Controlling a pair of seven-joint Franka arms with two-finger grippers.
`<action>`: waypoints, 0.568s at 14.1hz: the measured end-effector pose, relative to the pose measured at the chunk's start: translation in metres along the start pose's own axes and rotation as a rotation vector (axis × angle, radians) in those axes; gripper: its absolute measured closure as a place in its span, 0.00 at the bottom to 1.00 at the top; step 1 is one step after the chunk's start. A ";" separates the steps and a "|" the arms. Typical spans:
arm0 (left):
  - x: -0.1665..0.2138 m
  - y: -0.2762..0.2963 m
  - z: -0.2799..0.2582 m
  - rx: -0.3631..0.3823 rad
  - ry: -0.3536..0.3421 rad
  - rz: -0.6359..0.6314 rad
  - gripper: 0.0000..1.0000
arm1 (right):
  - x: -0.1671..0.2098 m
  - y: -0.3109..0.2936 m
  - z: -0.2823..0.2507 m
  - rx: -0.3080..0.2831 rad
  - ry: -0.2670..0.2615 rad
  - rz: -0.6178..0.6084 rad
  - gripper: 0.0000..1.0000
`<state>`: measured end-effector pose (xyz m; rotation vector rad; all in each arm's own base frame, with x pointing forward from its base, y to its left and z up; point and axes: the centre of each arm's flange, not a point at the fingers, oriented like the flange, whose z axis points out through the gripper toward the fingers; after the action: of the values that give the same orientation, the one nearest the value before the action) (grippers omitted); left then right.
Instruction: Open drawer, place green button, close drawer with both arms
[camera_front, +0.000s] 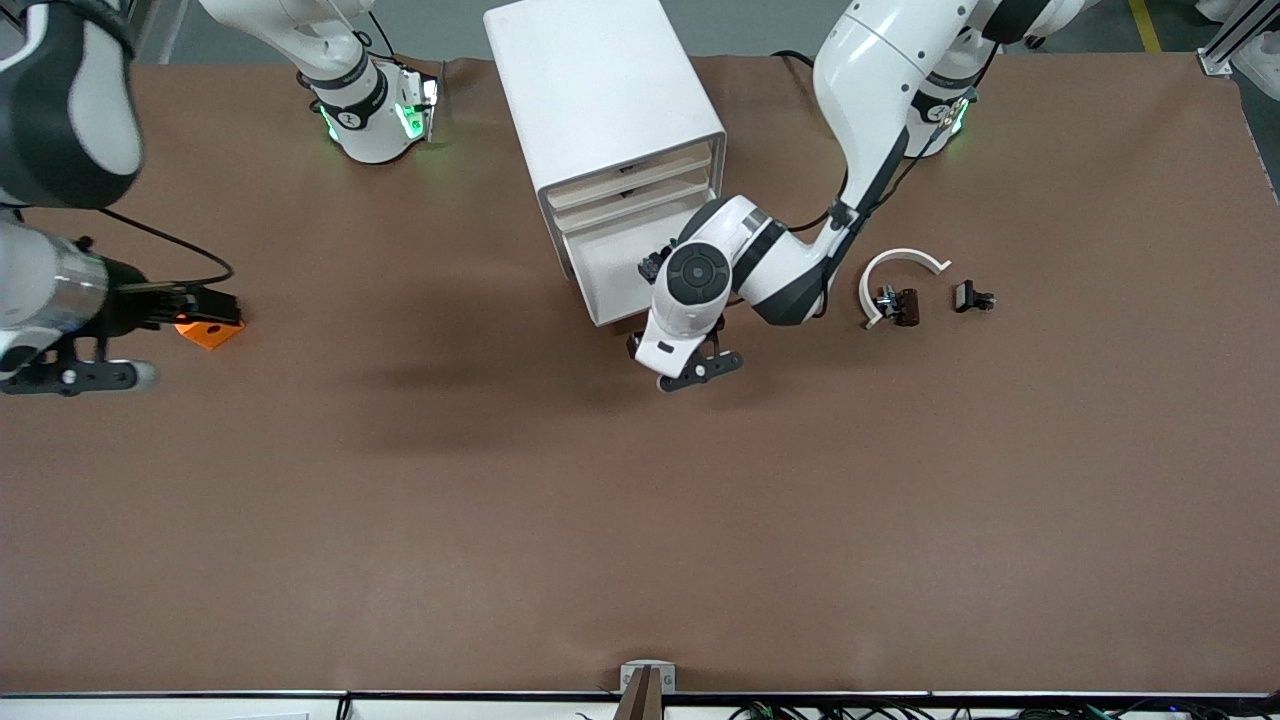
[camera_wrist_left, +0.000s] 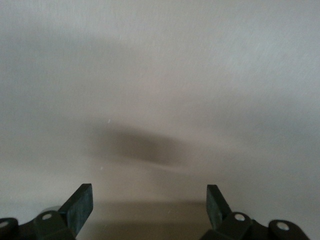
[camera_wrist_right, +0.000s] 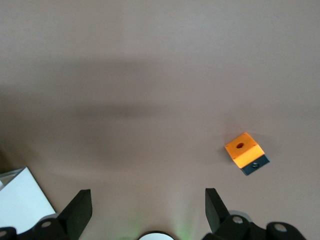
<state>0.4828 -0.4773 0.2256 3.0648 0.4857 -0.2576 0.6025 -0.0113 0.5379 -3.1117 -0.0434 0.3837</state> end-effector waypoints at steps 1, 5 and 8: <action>-0.007 -0.001 0.003 0.008 -0.002 0.009 0.00 | -0.002 0.017 -0.001 0.007 0.000 0.004 0.00; -0.036 0.005 0.012 0.029 -0.012 0.023 0.00 | -0.013 0.041 -0.010 0.006 -0.010 0.029 0.00; -0.053 0.007 0.013 0.034 -0.024 0.037 0.00 | -0.017 0.035 -0.028 -0.002 0.023 0.079 0.00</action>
<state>0.4332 -0.5010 0.2215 3.0958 0.4279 -0.3041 0.5941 -0.0470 0.5685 -3.1263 0.0801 0.3494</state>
